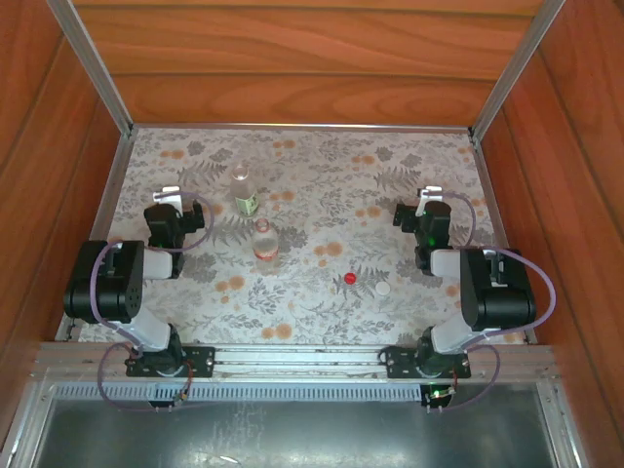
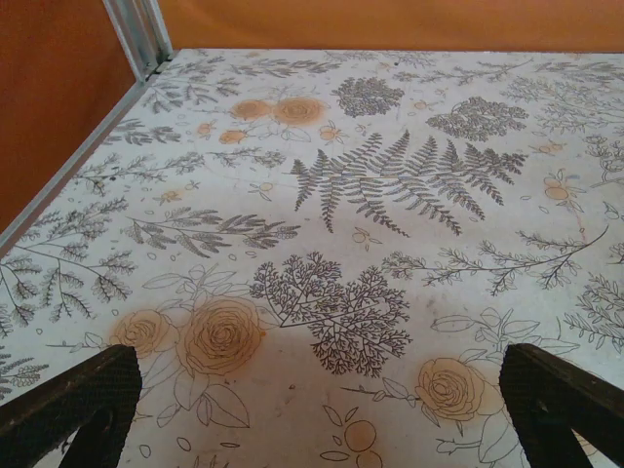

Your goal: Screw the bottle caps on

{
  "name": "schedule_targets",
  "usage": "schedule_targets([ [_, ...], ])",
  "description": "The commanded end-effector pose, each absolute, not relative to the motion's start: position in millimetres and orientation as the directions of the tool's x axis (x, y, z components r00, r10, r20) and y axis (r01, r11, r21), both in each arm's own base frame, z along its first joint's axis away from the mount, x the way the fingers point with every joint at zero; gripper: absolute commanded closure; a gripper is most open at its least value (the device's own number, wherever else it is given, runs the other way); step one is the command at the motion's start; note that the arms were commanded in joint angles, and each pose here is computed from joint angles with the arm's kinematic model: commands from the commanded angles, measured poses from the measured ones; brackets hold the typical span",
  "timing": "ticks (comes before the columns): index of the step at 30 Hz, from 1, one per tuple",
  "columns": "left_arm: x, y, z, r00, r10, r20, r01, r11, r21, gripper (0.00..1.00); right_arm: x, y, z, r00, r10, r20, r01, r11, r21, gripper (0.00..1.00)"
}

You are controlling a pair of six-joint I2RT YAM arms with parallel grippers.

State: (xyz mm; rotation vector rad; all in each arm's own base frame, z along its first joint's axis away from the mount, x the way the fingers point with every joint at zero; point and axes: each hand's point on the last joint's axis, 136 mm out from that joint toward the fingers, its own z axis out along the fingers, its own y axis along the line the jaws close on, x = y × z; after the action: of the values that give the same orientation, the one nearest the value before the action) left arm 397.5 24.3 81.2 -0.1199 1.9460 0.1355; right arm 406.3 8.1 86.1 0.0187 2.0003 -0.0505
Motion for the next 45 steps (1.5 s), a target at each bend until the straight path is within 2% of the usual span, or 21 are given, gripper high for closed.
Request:
schedule_targets([
  [1, 396, 25, 84, -0.367, -0.018, -0.93, -0.144, 0.989, 0.038, 0.0, 404, 6, 91, -0.406, 0.006, -0.914, 0.04, 0.999, -0.012, 0.0],
  [32, 396, 26, 86, -0.362, -0.018, -0.932, -0.149, 0.988, 0.039, 0.0, 404, 6, 92, -0.403, 0.004, -0.915, 0.041, 0.999, -0.013, 0.0],
  [39, 381, 25, 123, -0.274, 0.001, -0.962, -0.165, 0.985, 0.048, 0.0, 395, 12, 119, -0.382, -0.019, -0.924, 0.0, 1.0, -0.021, 0.0],
  [45, 362, 8, 178, -0.18, 0.062, -0.982, -0.163, 0.982, 0.092, 0.0, 381, 33, 153, -0.382, -0.042, -0.923, -0.086, 0.996, -0.01, 0.0],
])
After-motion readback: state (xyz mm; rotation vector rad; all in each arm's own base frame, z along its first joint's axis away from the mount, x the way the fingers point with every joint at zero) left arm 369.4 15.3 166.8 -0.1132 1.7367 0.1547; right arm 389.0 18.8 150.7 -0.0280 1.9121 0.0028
